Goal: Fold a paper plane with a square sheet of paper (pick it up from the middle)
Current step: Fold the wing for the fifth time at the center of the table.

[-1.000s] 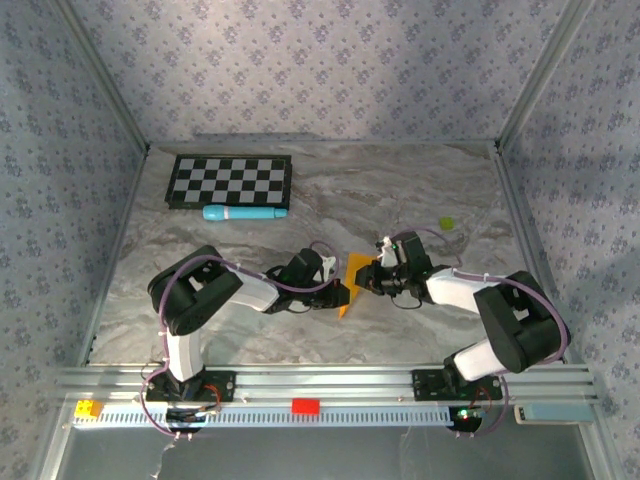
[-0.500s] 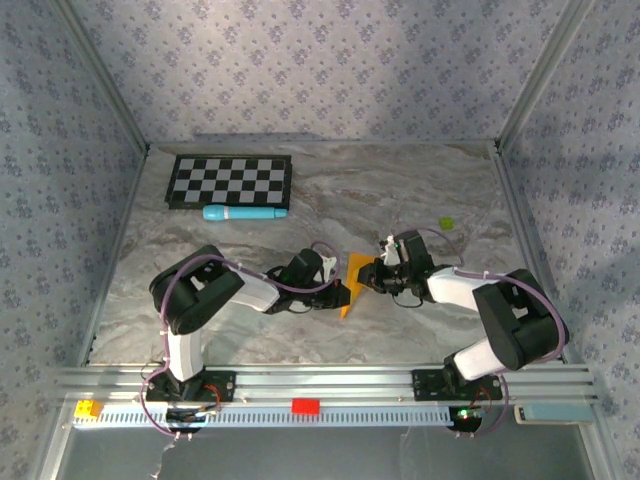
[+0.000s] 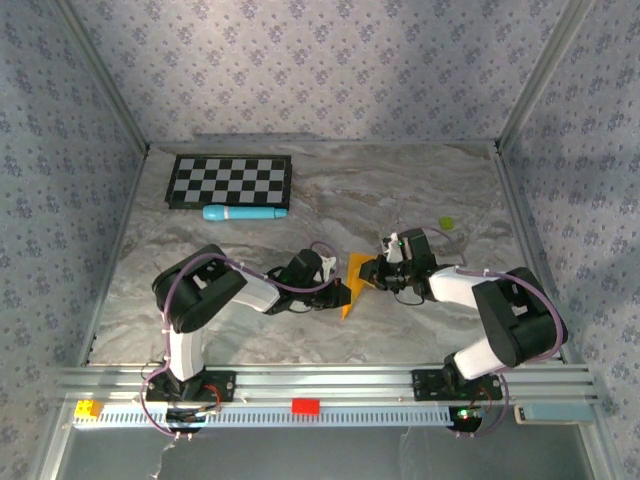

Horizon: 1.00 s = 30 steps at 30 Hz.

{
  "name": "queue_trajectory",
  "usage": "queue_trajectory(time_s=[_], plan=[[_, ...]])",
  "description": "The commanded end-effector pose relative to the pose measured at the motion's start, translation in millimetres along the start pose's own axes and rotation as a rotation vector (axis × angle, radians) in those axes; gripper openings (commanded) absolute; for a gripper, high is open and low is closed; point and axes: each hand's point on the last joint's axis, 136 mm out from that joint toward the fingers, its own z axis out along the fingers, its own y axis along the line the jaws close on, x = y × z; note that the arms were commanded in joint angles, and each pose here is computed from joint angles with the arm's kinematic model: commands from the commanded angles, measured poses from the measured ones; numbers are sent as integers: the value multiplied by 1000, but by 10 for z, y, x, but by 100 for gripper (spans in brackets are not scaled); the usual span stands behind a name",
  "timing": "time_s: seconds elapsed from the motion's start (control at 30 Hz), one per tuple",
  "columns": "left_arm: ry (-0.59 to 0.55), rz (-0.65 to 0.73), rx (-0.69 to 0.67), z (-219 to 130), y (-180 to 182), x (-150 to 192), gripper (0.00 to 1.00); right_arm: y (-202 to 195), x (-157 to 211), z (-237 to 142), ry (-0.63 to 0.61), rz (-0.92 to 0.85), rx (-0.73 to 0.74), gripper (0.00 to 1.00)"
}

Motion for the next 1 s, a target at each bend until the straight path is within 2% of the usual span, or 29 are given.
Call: queue_trajectory(time_s=[0.0,0.37,0.97], plan=[[44,-49,10,64,91,116,0,52,14,-19,12,-10,-28,15],[36,-103,52,80,51,85,0,-26,25,-30,15,4,-20,15],[18,-194,44,70,225,89,0,18,-9,37,46,-9,-51,13]])
